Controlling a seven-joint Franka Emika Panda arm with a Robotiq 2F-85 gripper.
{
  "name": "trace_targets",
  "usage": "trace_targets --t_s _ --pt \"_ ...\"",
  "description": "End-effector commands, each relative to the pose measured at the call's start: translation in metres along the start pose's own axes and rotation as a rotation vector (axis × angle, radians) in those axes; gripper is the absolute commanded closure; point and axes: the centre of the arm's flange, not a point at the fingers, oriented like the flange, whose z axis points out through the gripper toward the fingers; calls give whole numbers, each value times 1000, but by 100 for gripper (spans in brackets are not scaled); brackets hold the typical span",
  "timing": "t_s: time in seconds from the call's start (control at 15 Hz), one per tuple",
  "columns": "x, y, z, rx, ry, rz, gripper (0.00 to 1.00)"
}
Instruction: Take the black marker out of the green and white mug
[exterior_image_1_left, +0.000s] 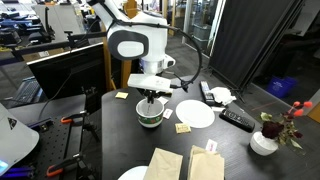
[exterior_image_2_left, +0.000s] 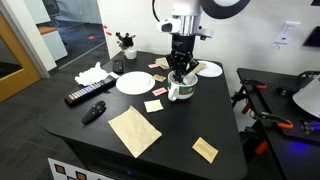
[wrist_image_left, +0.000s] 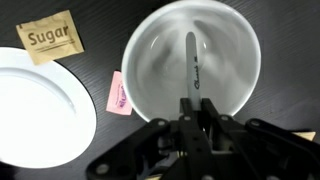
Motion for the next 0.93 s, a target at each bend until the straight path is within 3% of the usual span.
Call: trace_targets --t_s 0.0,0.53,0.87 --pt "-4 -26 -42 -59 6 11 96" --pt "6 -78 -109 -165 33 40 96" --pt "19 -117 -128 -211 30 33 96"
